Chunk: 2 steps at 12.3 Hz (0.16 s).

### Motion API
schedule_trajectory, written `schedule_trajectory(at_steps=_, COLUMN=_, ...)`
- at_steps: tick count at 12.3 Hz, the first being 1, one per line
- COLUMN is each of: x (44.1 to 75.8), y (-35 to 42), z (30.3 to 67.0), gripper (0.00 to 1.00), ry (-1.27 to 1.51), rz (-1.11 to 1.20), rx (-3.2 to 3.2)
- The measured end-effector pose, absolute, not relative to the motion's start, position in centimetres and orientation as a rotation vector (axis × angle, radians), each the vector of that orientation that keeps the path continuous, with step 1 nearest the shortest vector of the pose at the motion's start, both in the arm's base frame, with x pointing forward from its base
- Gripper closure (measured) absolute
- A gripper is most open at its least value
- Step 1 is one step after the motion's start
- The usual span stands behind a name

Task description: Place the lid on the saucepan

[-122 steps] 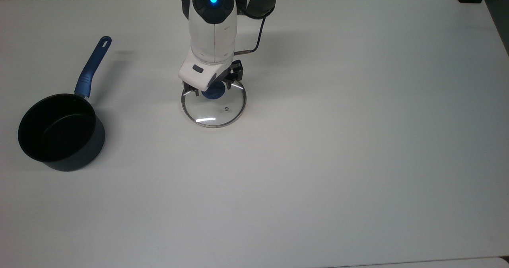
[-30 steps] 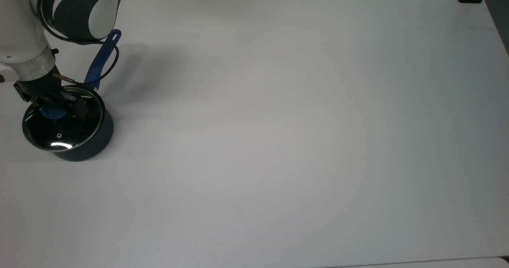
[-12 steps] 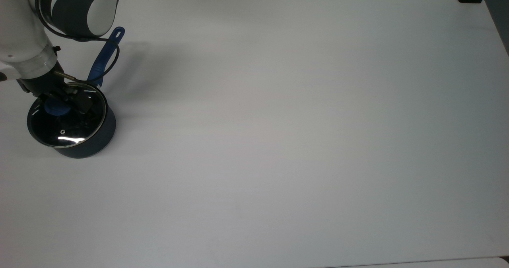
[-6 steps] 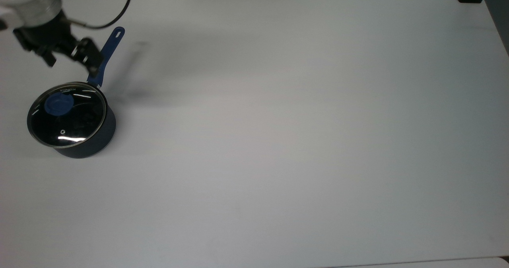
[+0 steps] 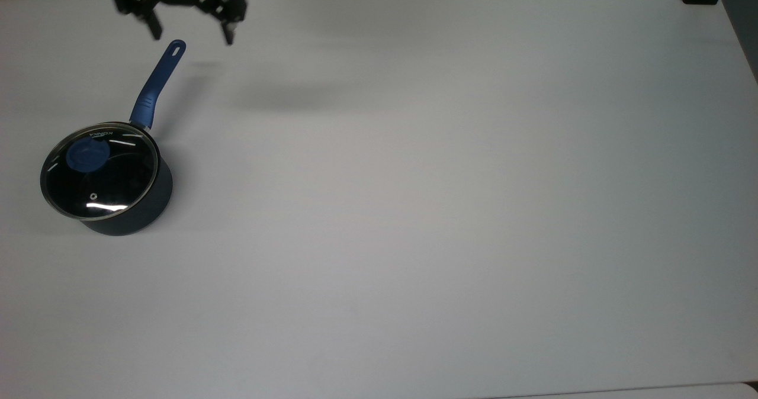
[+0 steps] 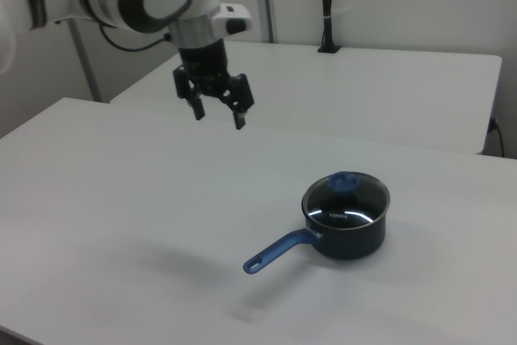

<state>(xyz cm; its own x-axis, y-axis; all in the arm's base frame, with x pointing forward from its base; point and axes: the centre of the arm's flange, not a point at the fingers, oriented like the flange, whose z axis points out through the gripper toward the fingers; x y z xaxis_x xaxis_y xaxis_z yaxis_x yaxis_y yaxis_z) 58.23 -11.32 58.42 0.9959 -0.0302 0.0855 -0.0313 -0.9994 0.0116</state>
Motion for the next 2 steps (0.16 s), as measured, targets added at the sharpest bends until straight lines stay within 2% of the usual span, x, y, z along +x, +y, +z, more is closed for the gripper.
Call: schedule_trajectory(at_steps=2, x=57.27, y=-10.64, z=58.48, gripper=0.00, ry=-0.082, rz=0.127, rx=3.134)
